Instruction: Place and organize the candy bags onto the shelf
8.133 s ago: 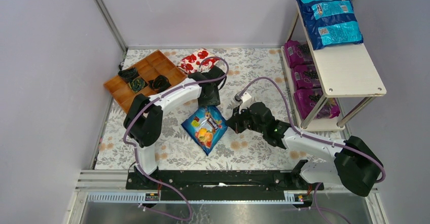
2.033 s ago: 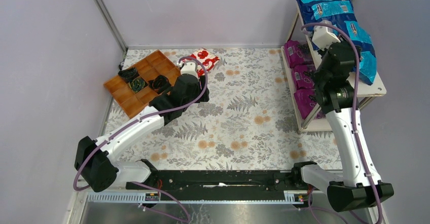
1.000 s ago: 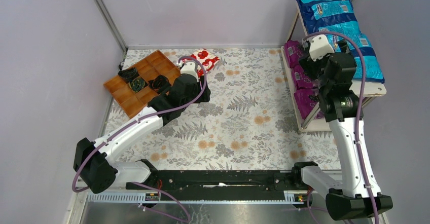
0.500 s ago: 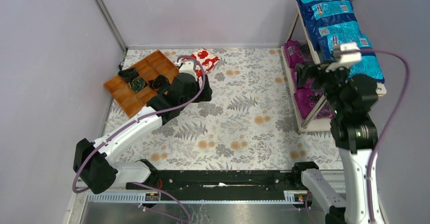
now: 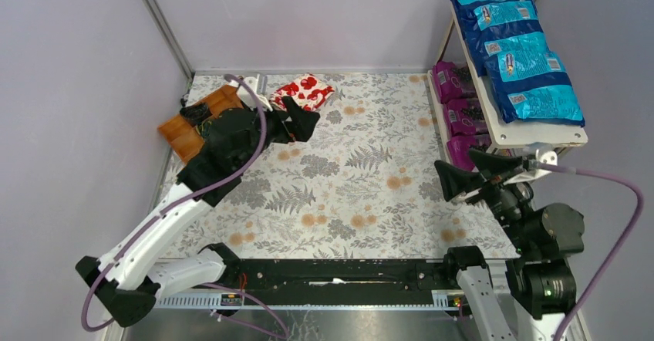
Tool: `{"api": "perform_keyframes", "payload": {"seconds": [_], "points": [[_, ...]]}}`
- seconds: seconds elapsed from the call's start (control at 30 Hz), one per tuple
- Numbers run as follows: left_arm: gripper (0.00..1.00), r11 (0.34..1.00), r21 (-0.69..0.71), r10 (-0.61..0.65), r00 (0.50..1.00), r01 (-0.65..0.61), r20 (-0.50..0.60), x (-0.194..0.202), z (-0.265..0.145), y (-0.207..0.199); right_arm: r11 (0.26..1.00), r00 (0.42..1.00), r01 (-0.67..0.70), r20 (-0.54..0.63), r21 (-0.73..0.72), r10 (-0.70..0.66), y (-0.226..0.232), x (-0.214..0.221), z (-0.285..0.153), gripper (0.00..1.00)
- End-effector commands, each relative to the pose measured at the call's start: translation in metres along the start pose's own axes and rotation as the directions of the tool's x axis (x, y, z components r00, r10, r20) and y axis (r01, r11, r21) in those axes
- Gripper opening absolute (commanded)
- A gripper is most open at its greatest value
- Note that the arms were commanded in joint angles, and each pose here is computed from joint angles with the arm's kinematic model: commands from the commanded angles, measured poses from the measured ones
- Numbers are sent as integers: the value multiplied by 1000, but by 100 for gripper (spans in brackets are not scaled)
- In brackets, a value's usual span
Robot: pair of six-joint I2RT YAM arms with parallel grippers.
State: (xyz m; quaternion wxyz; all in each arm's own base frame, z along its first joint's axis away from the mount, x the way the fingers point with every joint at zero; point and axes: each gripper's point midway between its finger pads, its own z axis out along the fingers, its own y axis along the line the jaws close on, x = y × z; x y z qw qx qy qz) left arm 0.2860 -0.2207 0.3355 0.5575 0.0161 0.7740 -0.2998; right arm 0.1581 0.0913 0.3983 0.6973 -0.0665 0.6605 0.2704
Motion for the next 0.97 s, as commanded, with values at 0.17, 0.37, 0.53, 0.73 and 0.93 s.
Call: {"api": "perform_keyframes", "payload": {"seconds": [0.17, 0.37, 0.53, 0.73, 0.93], "points": [[99, 981, 192, -44, 956, -14, 292, -96, -54, -47, 963, 996, -63, 76, 261, 44, -27, -2, -50, 100], [99, 991, 120, 2, 907, -58, 421, -129, -84, -36, 972, 981, -59, 195, 226, 14, -14, -19, -71, 100], [99, 993, 95, 17, 877, -71, 480, -145, -103, -32, 974, 974, -60, 228, 217, 9, -10, -24, -79, 100], [99, 992, 97, 23, 867, -82, 497, -146, -108, -31, 972, 974, -46, 228, 232, -9, -11, -25, -81, 100], [99, 993, 81, 29, 865, -81, 500, -147, -107, -28, 976, 978, -57, 208, 211, 12, -12, -18, -71, 100]]}}
